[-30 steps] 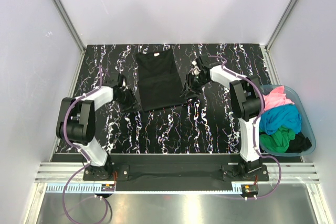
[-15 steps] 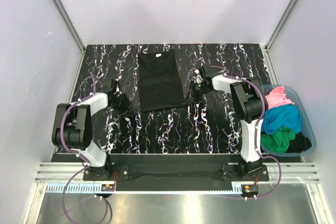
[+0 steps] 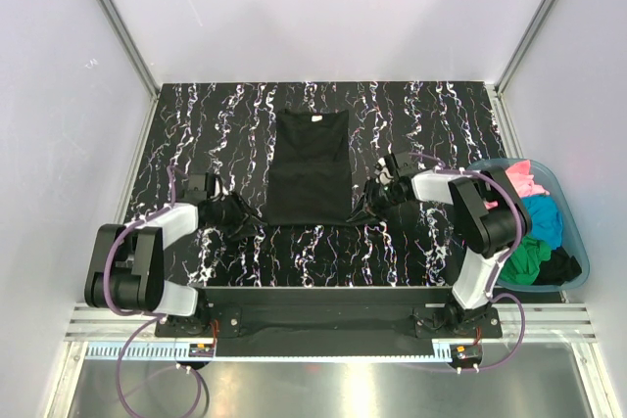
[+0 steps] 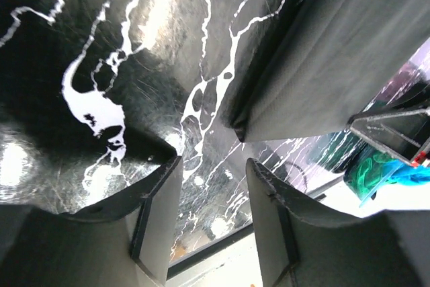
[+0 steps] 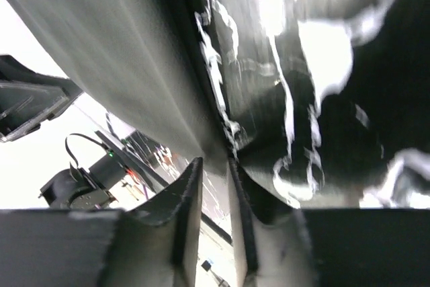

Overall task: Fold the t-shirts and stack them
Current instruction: Fold the tshirt

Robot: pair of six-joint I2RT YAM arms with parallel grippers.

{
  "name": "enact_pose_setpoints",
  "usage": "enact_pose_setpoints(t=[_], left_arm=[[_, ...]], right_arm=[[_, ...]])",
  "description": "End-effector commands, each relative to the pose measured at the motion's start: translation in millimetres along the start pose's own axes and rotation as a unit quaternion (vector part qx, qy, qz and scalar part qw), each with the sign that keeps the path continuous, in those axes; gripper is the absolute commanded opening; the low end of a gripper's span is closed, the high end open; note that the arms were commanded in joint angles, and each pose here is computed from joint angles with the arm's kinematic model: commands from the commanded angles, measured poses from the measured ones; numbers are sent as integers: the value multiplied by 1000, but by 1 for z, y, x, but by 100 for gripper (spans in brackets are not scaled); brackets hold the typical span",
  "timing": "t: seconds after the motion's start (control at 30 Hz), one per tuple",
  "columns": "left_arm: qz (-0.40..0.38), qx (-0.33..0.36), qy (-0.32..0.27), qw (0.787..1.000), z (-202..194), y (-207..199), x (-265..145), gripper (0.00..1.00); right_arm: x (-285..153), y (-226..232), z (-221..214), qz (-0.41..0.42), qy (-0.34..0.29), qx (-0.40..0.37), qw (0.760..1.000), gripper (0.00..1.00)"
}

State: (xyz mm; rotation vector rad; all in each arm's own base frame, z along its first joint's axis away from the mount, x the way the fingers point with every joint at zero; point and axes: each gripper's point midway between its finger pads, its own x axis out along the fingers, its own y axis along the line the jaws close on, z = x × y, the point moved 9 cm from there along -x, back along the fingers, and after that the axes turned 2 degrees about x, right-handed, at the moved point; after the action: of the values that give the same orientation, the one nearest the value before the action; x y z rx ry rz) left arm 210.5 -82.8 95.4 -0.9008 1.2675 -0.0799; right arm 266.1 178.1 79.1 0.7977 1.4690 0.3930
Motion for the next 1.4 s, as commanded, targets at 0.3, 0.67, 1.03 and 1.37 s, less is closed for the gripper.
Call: enact_pose_setpoints(t=[0.3,0.67,1.03,1.37], left_arm=[[4,11,11,1000,3,4,18,51],[20,-11,29,999,7,6,29,51],[55,-45,48,996,-13,14,40,48],[142,-51,35,988,-13,24,35,35]], right_arm=[[3,-3,-5,-39,-26,2,999,43],[18,-6,-9,-79,-35,24,996,17],[11,-14,-23,-83,-25,27,996,15],[6,-14,-23,-99,-42,28,994,29]])
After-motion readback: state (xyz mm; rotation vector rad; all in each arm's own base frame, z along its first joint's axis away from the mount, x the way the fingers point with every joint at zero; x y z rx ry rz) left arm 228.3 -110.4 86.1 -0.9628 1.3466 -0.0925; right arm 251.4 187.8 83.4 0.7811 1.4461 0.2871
